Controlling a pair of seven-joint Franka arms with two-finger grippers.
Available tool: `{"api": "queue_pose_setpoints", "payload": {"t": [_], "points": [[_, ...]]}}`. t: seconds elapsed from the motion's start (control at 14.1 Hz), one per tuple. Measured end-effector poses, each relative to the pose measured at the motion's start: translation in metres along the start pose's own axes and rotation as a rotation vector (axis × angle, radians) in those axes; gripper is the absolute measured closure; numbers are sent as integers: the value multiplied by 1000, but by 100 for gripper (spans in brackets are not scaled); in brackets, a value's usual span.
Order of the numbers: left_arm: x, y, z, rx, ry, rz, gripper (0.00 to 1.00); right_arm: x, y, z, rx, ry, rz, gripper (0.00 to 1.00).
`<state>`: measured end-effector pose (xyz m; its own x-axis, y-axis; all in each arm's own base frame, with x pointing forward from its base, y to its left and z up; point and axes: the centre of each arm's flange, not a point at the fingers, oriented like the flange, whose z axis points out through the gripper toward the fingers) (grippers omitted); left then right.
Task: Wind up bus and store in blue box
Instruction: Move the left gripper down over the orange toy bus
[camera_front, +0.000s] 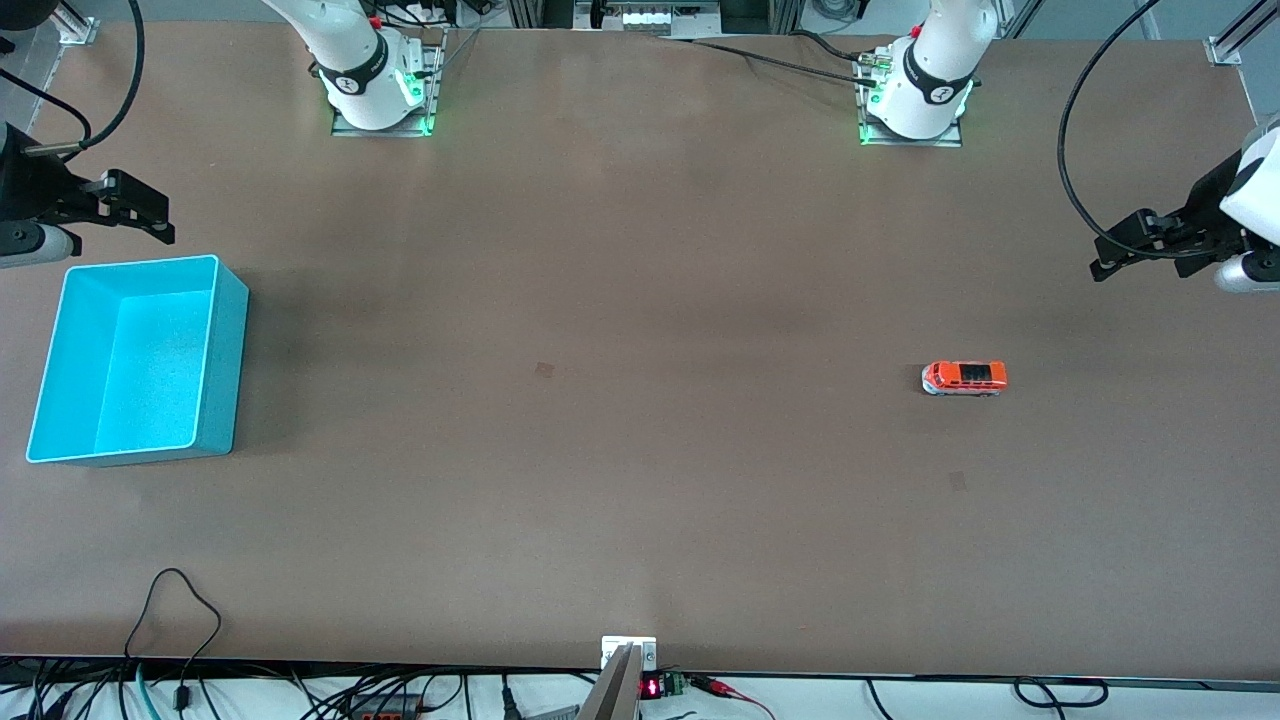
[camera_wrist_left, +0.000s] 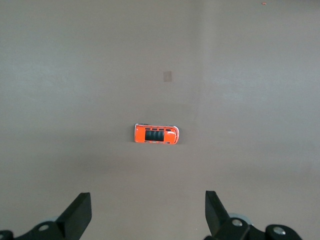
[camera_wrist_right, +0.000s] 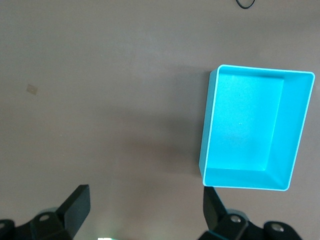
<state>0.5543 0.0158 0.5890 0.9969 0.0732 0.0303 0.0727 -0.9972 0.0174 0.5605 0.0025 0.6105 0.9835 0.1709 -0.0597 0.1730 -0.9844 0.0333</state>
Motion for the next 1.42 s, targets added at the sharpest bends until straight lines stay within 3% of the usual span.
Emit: {"api": "queue_pose_setpoints", "payload": {"t": [0.64,1.42], "points": [[-2,0,6,1,-20,1,0,0,0,0,0,0,0,0],[15,34,88,-4,-185,68,0,0,0,0,0,0,0,0]]}}
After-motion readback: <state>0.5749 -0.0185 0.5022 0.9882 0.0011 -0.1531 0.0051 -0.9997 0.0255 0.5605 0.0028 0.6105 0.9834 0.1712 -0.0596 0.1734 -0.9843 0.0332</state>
